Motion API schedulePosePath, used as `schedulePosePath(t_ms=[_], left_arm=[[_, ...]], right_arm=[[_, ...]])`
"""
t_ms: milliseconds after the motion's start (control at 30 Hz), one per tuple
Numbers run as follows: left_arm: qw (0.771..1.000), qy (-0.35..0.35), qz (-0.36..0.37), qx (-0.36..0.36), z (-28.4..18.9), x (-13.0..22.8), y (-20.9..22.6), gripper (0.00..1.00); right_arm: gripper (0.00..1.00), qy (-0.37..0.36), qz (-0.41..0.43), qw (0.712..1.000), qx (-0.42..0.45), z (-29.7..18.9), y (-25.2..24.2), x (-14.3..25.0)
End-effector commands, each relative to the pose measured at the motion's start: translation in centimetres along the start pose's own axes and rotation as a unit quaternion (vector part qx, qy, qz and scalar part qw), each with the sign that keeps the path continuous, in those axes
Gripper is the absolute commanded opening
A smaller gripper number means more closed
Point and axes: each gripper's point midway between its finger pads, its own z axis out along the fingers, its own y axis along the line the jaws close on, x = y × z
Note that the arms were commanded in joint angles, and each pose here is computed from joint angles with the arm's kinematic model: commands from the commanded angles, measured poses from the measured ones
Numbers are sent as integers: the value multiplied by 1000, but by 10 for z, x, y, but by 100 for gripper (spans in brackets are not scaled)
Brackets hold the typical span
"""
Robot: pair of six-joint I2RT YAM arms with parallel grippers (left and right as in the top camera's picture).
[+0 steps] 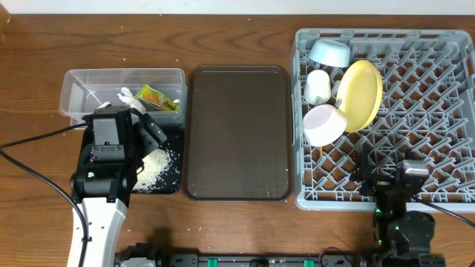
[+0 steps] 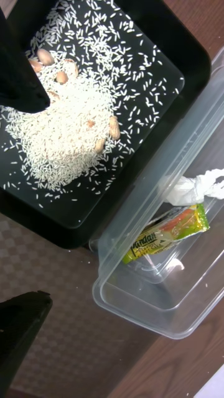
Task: Sort waste into correct bins and load items into the dishwasher rack
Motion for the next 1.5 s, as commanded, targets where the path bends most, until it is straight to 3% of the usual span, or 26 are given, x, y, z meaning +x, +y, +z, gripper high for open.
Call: schedulePosePath(t_ms=[0,467,933,1200,1467], left_arm=[[1000,-9,0,-2,-3,-6,0,95],[1000,-9,0,-2,-3,-6,0,95],[1000,-9,0,-2,-3,-6,0,95],[1000,-9,0,-2,-3,-6,0,95],[1000,-9,0,-2,-3,-6,0,95]], right_arm=[[99,3,18,1000,-1,1,-2,15],[99,12,-41,999,4,4,-6,31],[99,7,-15,1000,27,4,-16,29],[99,18,-30,999,-36,3,12,34],[99,16,-66,997,-33,3,9,34]])
